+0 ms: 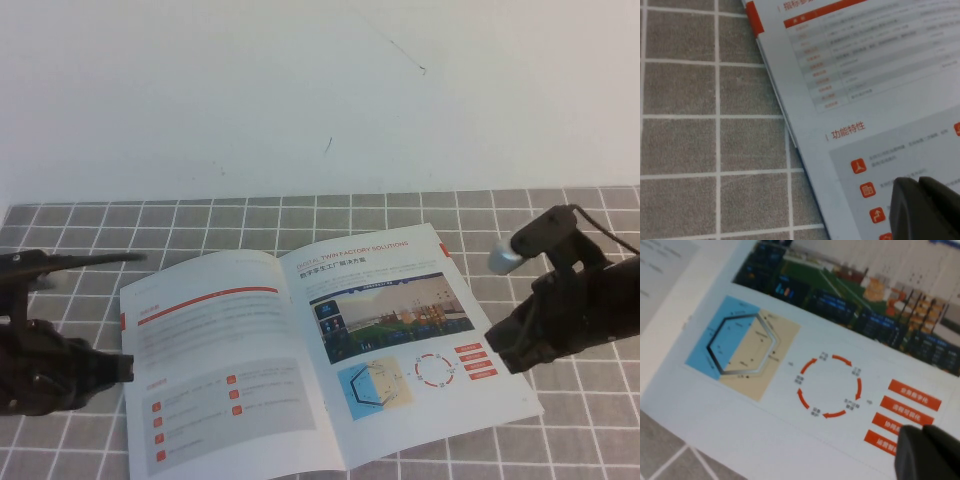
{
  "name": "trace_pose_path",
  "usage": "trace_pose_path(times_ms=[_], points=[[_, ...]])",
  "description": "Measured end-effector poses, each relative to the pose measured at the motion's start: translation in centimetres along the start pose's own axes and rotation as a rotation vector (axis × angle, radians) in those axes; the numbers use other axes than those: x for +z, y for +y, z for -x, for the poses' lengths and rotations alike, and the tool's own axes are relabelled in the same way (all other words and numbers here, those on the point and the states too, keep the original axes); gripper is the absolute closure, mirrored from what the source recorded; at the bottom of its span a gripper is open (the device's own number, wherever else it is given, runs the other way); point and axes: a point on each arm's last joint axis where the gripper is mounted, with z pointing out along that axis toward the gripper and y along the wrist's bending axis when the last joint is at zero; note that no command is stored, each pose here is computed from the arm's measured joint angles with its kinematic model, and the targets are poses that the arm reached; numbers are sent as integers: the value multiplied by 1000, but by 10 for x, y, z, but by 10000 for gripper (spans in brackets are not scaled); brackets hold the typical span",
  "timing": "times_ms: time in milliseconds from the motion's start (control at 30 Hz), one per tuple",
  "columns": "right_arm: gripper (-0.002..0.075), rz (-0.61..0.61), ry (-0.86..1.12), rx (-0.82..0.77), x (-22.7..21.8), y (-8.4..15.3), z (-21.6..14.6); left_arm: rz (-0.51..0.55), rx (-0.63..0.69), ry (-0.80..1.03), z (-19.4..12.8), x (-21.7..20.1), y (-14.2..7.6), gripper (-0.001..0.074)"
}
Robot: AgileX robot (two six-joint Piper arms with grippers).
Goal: Close book
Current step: 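Close the open booklet and leave it lying on the table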
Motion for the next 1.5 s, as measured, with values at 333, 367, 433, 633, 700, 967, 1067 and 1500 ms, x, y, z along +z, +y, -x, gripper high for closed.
trace_pose_path(times_ms=[333,367,433,633,700,967,1067,1500], points=[[729,5,114,54,42,-13,-24,62,2,90,-4,35,15,738],[729,7,121,57,44,-14,-25,70,5,96,-5,39,17,738],[729,11,130,61,48,-15,-27,82,7,108,-6,45,20,738],[729,22,136,65,51,-15,-27,103,-4,140,-9,61,26,738],[729,23,136,64,51,-15,-26,108,-8,153,-10,65,28,738],[729,33,139,65,51,-15,-26,135,-66,189,-17,85,36,738],[729,37,141,65,51,-14,-26,133,-115,186,-16,88,37,738],[729,122,169,77,52,-7,-28,27,-184,208,-19,99,2,738]])
